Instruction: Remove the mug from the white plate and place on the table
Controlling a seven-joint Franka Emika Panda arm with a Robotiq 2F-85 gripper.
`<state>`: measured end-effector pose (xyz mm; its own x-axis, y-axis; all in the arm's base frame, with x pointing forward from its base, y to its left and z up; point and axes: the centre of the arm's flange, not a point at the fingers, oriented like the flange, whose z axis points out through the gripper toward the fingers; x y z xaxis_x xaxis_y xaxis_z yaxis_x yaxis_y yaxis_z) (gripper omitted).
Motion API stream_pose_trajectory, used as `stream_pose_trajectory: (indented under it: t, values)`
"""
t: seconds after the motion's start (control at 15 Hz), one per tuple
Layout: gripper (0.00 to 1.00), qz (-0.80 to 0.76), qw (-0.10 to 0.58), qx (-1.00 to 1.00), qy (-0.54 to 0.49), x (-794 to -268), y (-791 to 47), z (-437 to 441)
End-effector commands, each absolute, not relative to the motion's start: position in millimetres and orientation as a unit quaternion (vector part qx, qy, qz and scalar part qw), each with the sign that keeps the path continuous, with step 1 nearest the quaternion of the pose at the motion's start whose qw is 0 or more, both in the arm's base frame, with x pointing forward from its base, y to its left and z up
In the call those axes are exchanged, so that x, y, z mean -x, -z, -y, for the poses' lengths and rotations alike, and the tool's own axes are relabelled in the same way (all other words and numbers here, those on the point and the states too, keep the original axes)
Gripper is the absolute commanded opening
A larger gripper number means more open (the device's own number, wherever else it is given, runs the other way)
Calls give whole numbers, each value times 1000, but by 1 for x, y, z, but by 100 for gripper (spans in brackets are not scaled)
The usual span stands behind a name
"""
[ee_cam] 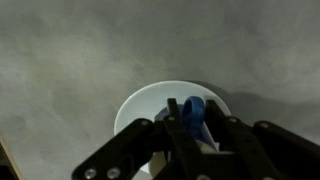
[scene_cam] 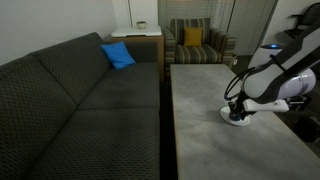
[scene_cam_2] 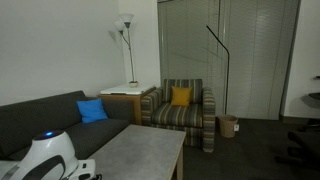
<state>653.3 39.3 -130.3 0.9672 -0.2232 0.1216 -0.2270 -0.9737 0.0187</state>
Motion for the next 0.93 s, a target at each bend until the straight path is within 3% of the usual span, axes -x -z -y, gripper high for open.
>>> stream_pose_trajectory:
  t: [0.0, 0.53, 0.73, 0.87]
  values:
    - [32, 114, 23, -991, -65, -654, 135, -36]
    - [32, 115, 19, -991, -63, -654, 135, -36]
    - [6, 115, 18, -991, -63, -655, 136, -36]
    - [0, 116, 18, -991, -63, -655, 136, -36]
